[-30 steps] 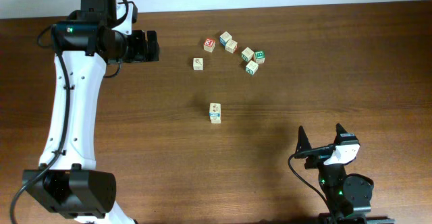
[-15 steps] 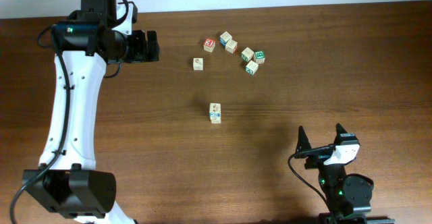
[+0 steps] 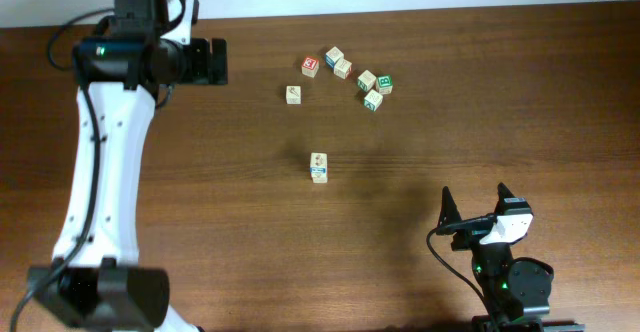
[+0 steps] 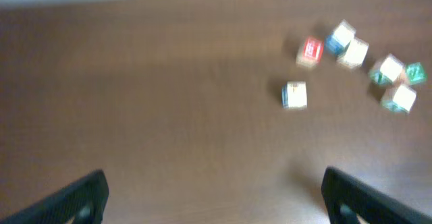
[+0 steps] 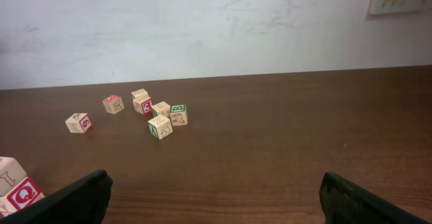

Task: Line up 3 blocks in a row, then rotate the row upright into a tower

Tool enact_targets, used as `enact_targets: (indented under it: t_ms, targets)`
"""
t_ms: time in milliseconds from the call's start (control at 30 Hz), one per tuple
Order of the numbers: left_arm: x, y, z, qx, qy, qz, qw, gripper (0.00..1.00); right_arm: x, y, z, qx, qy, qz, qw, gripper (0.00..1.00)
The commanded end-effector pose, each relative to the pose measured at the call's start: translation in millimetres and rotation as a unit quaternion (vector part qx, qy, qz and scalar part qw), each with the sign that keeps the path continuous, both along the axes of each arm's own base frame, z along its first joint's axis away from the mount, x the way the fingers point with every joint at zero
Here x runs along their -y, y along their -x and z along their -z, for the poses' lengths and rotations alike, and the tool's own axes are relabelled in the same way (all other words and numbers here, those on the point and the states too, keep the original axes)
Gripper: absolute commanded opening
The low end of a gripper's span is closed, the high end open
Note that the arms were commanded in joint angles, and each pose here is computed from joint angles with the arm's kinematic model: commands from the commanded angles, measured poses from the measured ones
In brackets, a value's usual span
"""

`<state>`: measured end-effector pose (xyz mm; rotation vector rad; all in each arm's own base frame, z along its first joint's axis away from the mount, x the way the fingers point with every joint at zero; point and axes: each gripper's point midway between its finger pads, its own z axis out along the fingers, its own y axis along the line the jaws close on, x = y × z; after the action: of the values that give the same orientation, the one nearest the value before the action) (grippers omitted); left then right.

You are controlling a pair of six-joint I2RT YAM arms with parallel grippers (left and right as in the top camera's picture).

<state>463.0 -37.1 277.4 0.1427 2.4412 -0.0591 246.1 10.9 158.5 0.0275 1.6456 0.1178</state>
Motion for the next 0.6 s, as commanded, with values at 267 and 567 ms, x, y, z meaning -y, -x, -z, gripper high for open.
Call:
enact_targets:
  t_ms: [267, 567]
  targets:
    - [-31, 97, -5, 0.257, -0.024, 0.021, 0.966, 0.99, -2, 0, 2, -0.001, 0.002, -0.004, 1.000, 0.98]
    - [-38, 182, 52, 0.345, -0.064, 0.018, 0.936, 0.99, -2, 0, 2, -0.001, 0.002, -0.003, 1.000, 0.98]
